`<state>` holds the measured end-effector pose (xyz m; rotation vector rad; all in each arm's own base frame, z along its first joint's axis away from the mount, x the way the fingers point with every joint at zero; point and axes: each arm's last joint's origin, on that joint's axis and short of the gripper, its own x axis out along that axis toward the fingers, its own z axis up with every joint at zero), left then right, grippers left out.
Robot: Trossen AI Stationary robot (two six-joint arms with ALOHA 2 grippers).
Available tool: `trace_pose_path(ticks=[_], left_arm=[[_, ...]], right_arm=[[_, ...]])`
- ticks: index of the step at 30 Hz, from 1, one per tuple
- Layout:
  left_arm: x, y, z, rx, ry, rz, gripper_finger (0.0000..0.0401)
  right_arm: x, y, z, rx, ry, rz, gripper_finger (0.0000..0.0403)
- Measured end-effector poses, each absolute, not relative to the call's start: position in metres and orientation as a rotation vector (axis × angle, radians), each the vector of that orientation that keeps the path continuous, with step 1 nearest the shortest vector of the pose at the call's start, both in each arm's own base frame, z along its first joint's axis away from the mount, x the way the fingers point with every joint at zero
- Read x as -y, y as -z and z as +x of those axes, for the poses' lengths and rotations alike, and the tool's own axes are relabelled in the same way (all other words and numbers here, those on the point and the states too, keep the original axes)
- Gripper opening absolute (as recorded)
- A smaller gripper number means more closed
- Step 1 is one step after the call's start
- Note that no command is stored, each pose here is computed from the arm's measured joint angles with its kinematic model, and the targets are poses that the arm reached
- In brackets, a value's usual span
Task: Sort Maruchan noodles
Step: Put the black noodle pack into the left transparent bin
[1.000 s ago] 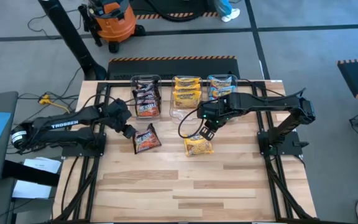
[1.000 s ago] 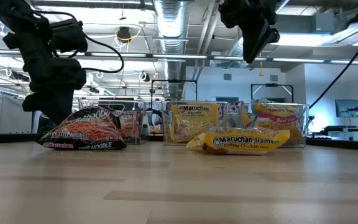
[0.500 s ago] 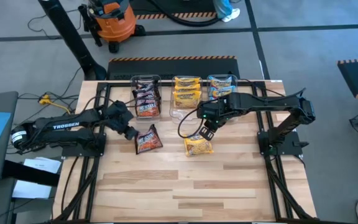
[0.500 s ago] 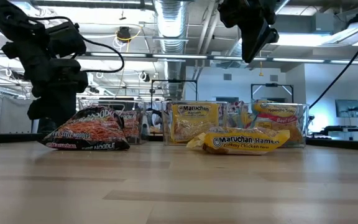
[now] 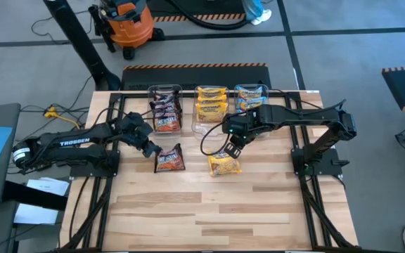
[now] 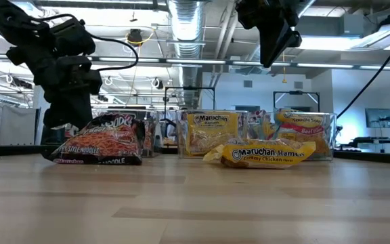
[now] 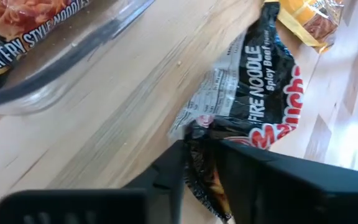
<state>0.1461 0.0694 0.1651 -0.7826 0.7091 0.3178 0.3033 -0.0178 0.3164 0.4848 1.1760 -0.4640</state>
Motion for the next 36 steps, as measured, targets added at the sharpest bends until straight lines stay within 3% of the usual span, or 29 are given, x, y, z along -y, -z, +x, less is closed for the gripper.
trace_pose_path(ticks=[5, 13, 17, 22, 36], left_arm=[[-0.069, -0.165, 0.146, -0.707, -0.316, -0.782, 0.0007], [-0.069, -0.169, 0.15, -0.663, -0.222, -0.808, 0.0], [-0.067, -0.172, 0.152, -0.645, -0.165, -0.85, 0.0], [-0.063, -0.172, 0.153, -0.654, -0.11, -0.859, 0.0], [-0.051, -0.175, 0.16, -0.657, -0.048, -0.85, 0.0]], right_arm=[[0.018, -0.316, 0.303, -1.176, 0.464, 0.485, 0.0092], [0.018, -0.316, 0.303, -1.176, 0.462, 0.487, 0.0092], [0.015, -0.318, 0.308, -1.156, 0.356, 0.53, 0.0092], [0.01, -0.324, 0.328, -1.012, 0.083, 0.477, 0.0092], [0.016, -0.305, 0.383, -0.747, -0.034, 0.246, 0.0092]])
